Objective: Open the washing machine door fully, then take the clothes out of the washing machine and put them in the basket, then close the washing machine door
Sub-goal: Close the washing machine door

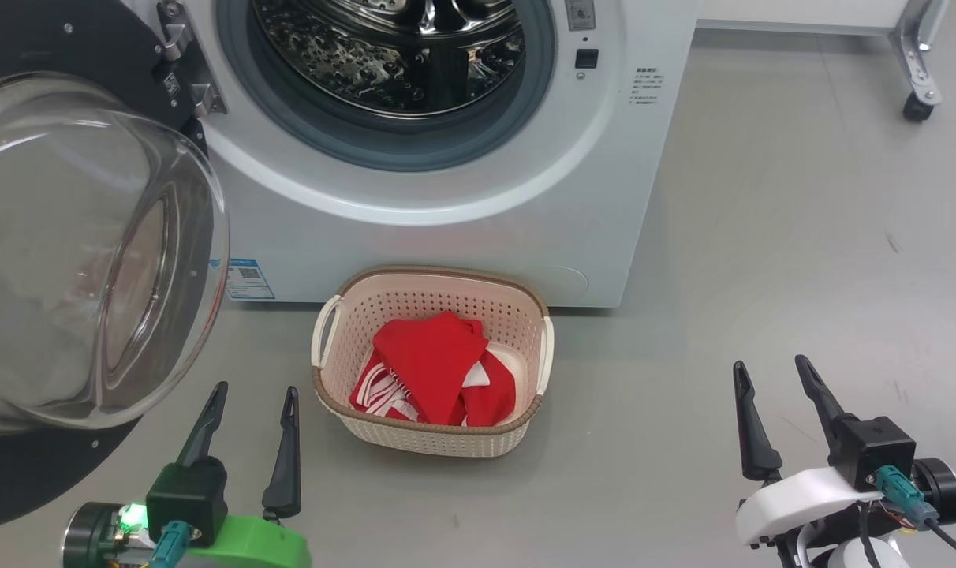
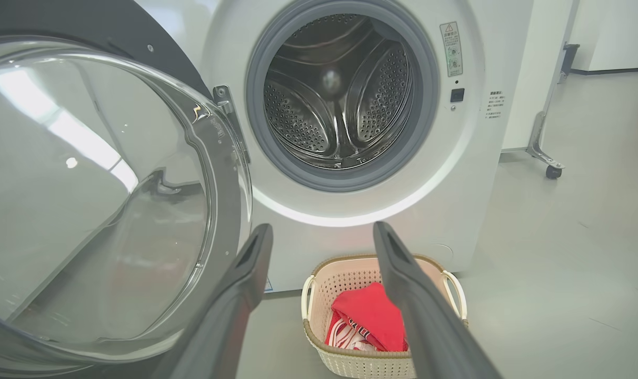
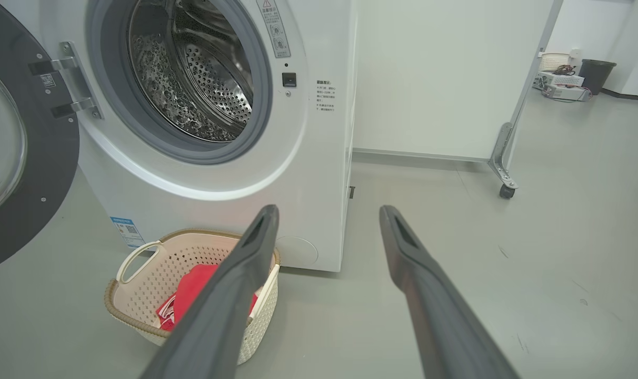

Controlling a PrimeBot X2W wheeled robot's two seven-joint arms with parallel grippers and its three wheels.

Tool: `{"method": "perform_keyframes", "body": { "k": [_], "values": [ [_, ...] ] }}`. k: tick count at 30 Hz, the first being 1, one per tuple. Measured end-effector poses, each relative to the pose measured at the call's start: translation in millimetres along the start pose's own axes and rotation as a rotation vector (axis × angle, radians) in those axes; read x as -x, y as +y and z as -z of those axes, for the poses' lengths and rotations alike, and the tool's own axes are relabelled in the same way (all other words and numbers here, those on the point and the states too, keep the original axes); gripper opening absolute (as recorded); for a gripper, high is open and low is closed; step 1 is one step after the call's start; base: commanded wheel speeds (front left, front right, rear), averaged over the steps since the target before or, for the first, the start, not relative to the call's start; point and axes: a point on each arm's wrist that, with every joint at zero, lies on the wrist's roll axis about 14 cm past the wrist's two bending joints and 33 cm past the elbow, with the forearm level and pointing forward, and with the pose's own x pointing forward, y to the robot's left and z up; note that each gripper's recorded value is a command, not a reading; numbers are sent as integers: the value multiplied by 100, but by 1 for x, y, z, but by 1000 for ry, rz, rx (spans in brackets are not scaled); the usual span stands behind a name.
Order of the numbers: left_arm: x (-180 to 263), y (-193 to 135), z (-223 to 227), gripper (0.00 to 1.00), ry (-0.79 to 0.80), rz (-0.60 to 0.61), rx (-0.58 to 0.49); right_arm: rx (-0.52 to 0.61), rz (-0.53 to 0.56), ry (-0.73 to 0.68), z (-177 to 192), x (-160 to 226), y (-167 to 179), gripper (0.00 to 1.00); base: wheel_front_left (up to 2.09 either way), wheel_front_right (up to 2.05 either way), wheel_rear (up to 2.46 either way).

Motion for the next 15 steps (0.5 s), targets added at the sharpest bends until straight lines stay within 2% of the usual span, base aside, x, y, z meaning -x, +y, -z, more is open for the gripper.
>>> {"method": "perform_keyframes", "body": {
  "k": [7, 15],
  "values": [
    [11, 19, -2, 100, -12, -70, 3, 22, -63, 5, 1, -11, 15, 100, 0, 0, 0],
    [32, 52, -6, 100, -34, -188, -3, 25, -180, 21, 4, -22, 53, 100, 0, 0, 0]
  ]
}}
